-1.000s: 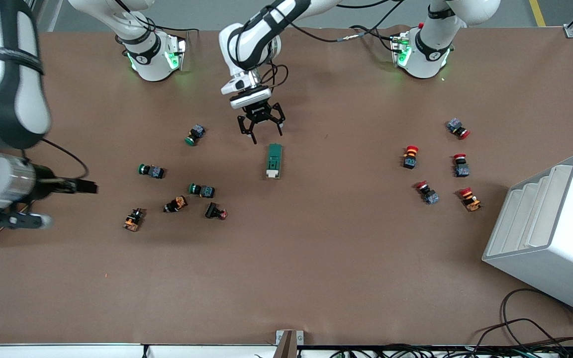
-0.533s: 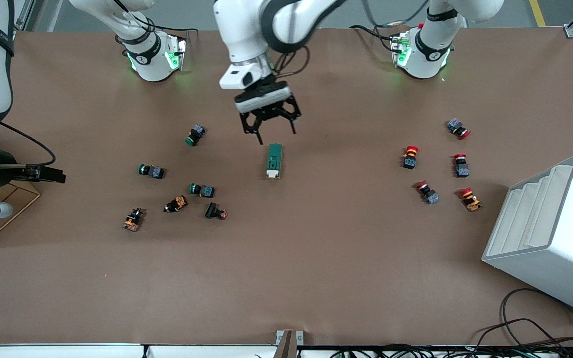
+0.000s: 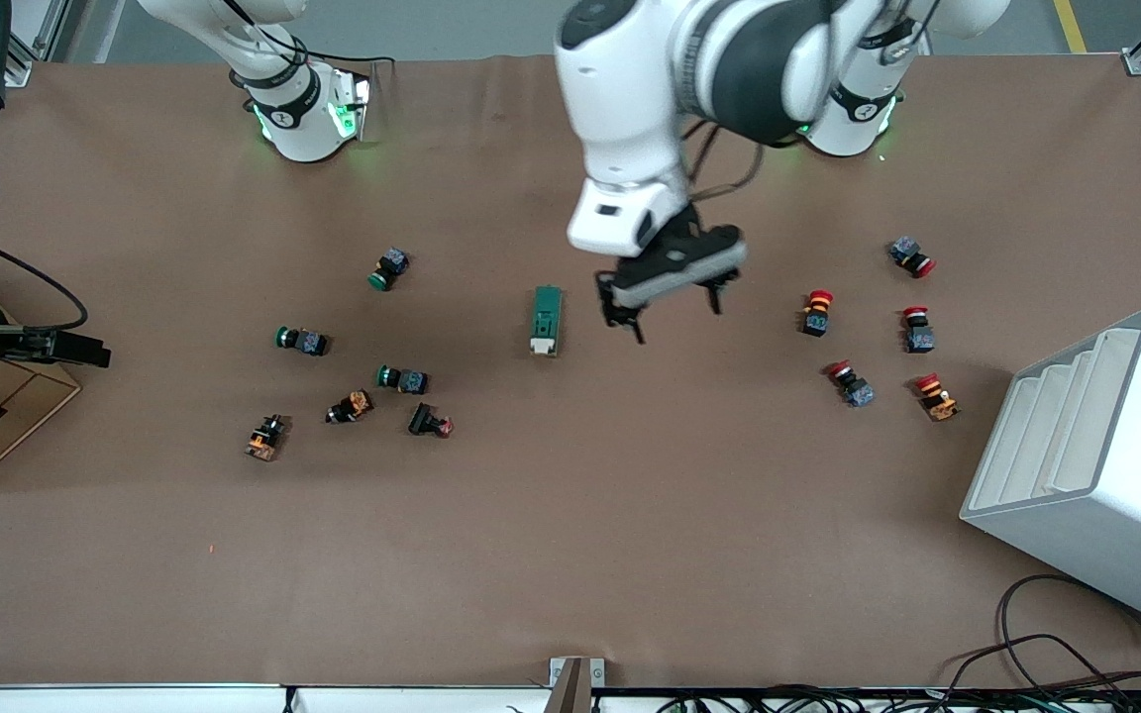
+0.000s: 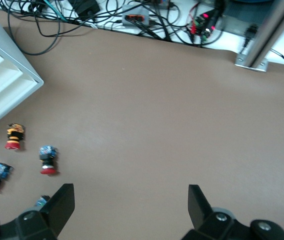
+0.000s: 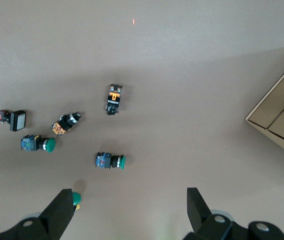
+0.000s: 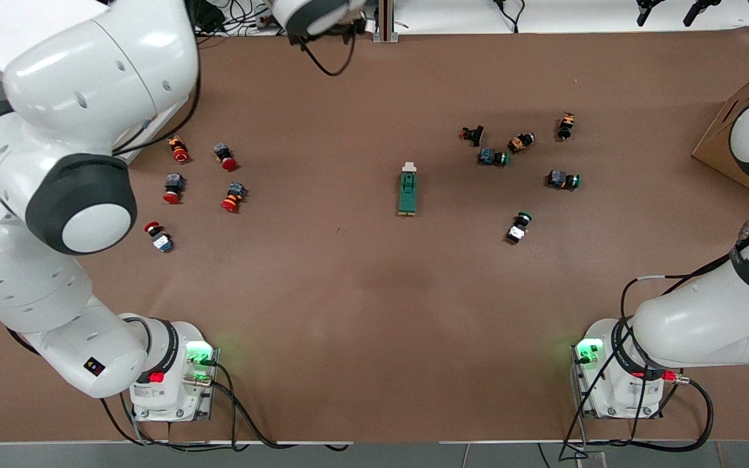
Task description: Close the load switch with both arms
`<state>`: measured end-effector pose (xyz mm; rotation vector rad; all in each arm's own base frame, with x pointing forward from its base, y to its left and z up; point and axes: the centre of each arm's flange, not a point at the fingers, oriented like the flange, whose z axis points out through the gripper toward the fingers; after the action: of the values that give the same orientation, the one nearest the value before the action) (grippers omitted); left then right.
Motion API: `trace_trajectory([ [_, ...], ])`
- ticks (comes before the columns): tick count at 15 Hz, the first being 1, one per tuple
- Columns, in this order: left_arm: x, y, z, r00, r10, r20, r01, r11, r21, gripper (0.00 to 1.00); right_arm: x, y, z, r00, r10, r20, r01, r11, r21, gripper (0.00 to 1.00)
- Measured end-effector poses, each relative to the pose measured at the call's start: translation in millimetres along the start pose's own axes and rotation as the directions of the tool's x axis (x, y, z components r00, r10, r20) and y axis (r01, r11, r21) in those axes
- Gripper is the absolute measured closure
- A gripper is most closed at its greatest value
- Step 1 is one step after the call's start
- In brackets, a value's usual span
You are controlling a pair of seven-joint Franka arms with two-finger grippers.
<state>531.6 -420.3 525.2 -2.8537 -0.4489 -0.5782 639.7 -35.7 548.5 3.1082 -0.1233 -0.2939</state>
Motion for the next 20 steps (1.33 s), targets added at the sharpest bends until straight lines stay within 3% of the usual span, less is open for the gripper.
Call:
trace_trajectory([
  [2,42.5,-32.4,0.9,0.998,-0.037,0.054,0.038,0.999,-0.029,0.00,-10.1,-6.1,-9.1,1.000,-0.011,0.021,0.011,1.000,0.001,0.00],
  [5,102.6,-96.7,-7.7,0.991,-0.047,0.123,0.059,0.994,-0.094,0.00,-28.1,-9.6,-32.0,1.000,-0.020,0.005,0.020,1.000,0.003,0.00],
  [7,131.0,-144.8,-11.9,0.988,-0.018,0.153,0.032,0.995,-0.095,0.00,-40.0,-8.2,-43.3,1.000,-0.019,-0.003,0.019,1.000,0.004,0.00],
  [13,164.4,-238.3,-9.2,0.960,0.040,0.276,-0.015,0.996,-0.090,0.00,-86.5,1.9,-65.5,0.999,-0.008,-0.040,0.009,1.000,0.013,0.00],
  [17,186.5,-314.4,-3.2,0.922,0.176,0.343,-0.111,0.973,-0.202,0.00,-119.7,2.7,-88.9,0.997,-0.012,-0.070,0.013,1.000,0.017,0.00],
  [20,190.4,-358.4,-7.1,0.893,0.282,0.350,-0.205,0.949,-0.240,0.00,-129.9,1.4,-96.4,0.996,-0.016,-0.083,0.017,1.000,0.018,0.00],
])
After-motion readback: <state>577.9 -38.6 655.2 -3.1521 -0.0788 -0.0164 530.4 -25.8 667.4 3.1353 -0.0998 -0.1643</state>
